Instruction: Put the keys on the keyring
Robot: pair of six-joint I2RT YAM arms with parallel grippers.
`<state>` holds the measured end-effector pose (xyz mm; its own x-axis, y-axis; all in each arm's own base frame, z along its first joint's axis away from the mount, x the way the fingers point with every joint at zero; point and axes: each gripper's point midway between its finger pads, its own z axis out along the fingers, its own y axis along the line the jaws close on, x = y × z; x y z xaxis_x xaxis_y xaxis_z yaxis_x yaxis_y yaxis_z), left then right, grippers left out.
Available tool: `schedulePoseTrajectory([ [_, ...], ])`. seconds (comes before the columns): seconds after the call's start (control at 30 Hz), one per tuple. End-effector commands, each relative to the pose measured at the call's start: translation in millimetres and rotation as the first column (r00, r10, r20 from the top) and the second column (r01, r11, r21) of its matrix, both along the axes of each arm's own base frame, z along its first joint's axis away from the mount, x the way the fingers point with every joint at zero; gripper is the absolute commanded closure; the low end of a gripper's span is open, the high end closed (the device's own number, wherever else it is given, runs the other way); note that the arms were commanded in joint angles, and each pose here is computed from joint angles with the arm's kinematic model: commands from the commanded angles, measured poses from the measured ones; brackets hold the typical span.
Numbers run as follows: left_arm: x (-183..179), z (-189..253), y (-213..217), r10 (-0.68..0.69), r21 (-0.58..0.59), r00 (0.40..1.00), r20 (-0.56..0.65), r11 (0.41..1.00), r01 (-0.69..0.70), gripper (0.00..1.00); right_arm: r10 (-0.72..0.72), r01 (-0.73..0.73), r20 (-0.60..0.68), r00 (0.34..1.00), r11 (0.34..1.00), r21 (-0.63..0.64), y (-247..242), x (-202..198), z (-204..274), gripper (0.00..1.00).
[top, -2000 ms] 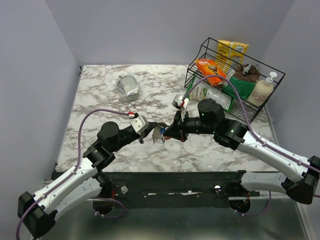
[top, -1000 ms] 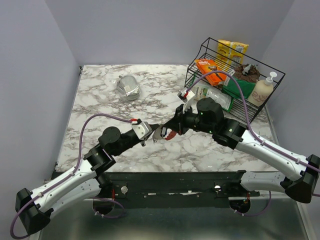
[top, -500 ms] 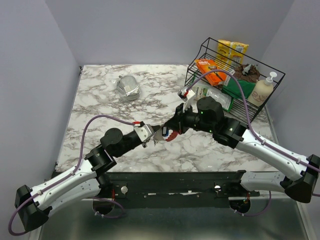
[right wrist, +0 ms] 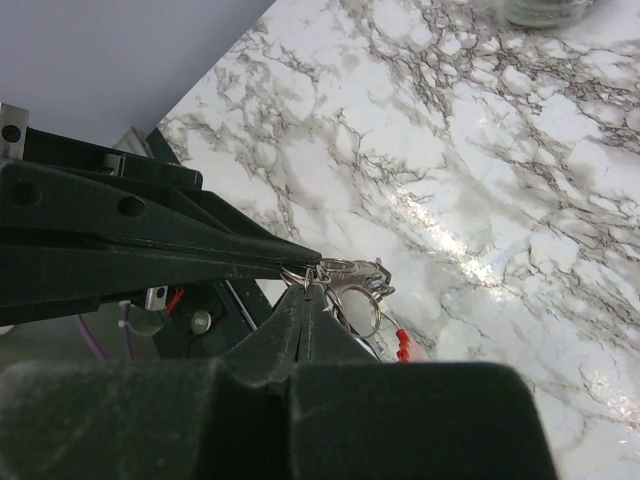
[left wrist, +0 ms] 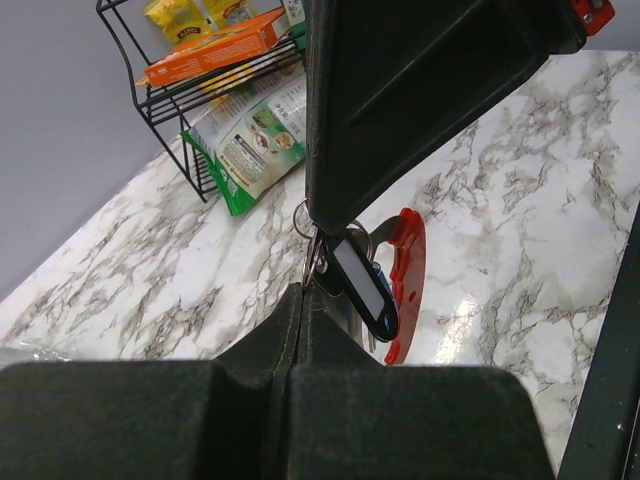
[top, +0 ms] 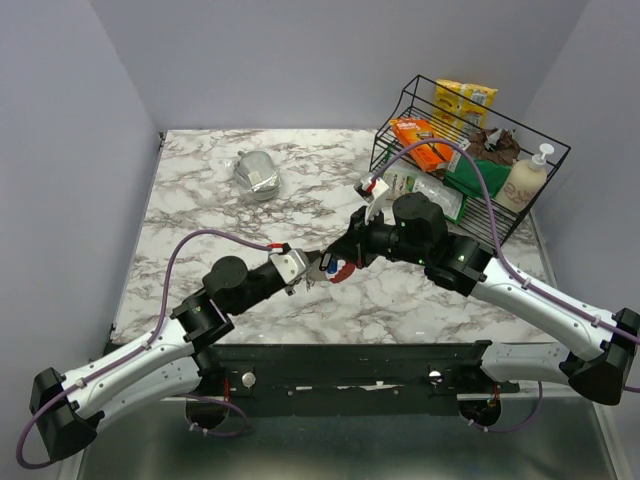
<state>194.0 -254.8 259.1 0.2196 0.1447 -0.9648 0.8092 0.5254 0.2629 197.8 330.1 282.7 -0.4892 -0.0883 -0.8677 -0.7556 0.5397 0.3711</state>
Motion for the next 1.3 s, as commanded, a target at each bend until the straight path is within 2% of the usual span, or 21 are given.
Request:
schedulePoseTrajectory([
  [0.0, 0, 25, 5, 0.022, -0.073, 0.997, 0.068, 0.997, -0.017, 1.0, 0.026, -0.026, -0.003, 1.0, 1.0, 0.013, 3, -5, 6, 0.99],
  [1.27, 3, 22, 3, 0.034, -0.089, 0.998, 0.049, 0.996, -0.03, 1.0, 0.099, -0.097, -0.033, 0.995, 0.993, 0.06, 11, -18, 9, 0.99],
])
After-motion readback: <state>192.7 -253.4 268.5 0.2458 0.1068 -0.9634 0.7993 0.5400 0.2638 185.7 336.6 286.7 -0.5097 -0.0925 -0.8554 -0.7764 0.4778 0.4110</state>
